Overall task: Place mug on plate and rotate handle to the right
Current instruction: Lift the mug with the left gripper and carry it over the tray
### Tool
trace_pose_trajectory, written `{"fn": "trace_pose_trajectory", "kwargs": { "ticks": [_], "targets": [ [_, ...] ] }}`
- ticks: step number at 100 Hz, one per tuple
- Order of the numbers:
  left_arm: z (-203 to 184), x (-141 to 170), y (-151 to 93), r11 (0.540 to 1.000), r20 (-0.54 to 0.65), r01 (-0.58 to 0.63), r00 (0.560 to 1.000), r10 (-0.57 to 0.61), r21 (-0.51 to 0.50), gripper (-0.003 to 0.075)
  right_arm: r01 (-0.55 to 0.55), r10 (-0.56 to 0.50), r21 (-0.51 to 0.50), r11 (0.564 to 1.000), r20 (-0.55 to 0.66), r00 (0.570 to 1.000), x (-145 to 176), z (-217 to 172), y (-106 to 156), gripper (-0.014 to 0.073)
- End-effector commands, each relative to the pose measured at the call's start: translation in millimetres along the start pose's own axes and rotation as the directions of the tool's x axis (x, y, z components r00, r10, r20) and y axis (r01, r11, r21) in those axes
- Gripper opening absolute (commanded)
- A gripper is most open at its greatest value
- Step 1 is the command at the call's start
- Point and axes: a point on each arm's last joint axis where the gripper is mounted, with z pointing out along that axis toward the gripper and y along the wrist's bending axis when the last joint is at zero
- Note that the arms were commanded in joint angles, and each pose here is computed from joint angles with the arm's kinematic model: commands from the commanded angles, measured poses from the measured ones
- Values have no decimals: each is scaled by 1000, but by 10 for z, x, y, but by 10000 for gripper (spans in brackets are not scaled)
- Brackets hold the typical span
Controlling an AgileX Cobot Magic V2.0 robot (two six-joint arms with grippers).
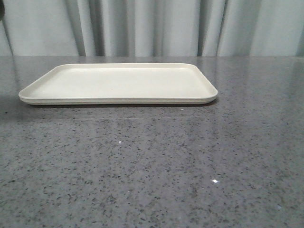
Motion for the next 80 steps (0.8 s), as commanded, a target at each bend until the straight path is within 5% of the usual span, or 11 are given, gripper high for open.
{"fn": "trace_pose_trajectory", "kwargs": {
  "ticks": [1,80],
  "targets": [
    [-55,-194,-113,998,69,-2,998,-2,57,-20,2,-2,-6,1000,101,995,-167,-37,12,492],
    [1132,-910,-1311,933,-68,-248,959,274,260,-20,2,-2,-6,1000,104,995,-169,-38,12,492]
  ]
}}
